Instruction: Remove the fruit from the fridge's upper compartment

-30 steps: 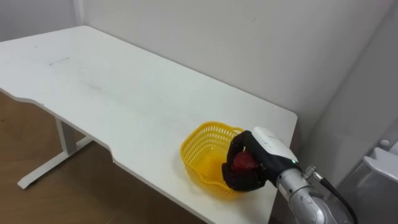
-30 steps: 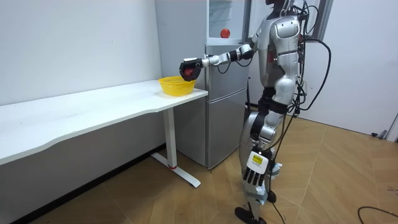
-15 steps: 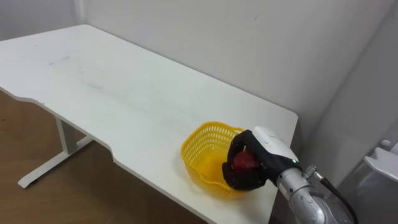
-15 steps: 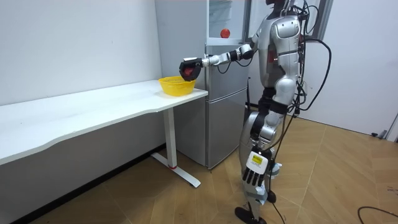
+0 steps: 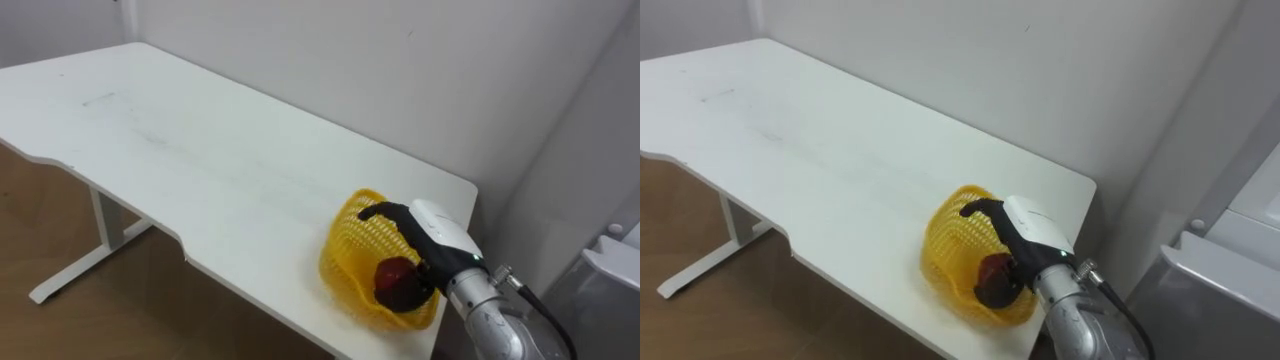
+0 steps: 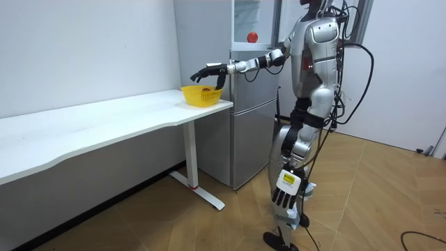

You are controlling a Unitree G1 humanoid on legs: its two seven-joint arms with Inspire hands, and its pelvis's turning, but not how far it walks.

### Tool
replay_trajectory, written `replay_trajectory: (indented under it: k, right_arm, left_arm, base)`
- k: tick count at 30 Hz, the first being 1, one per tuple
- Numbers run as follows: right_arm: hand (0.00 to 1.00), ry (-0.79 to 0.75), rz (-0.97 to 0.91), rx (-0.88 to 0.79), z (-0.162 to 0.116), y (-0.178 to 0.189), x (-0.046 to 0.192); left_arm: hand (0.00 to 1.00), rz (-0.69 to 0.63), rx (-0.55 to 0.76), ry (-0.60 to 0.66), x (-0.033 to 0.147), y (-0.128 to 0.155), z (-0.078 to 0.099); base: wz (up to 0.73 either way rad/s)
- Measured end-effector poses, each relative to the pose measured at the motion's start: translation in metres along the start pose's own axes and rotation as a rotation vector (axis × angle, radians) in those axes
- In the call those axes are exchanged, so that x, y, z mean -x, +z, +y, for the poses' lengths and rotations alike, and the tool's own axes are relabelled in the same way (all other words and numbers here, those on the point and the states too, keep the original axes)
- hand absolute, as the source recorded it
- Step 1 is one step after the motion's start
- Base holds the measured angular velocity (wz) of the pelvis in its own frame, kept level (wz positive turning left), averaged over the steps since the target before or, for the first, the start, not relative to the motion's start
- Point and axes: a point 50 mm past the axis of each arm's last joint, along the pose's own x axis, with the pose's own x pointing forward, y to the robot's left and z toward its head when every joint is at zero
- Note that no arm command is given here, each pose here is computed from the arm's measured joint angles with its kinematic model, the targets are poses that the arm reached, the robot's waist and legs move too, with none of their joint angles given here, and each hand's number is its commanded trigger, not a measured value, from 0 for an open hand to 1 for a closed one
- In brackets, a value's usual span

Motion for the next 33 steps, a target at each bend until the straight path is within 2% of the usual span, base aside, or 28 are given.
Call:
replay_trajectory:
  k: [23,28,33]
  right_arm:
    - [0.00,-0.003,0.001,-0.030,0.000,0.001,0.000]
    - [0.00,-0.031,-0.015,-0.101,-0.005,0.006,-0.001]
    - [0.00,-0.131,-0.139,-0.146,-0.025,0.035,-0.002]
  left_arm:
    - [0.00,0.009,0.001,-0.006,0.001,-0.006,-0.002]
    - [0.00,0.021,0.002,-0.010,0.001,-0.008,-0.003]
    - [0.00,0.039,0.001,-0.014,0.002,-0.013,-0.005]
  base:
    - [0.00]
    - [0.03]
    - [0.01]
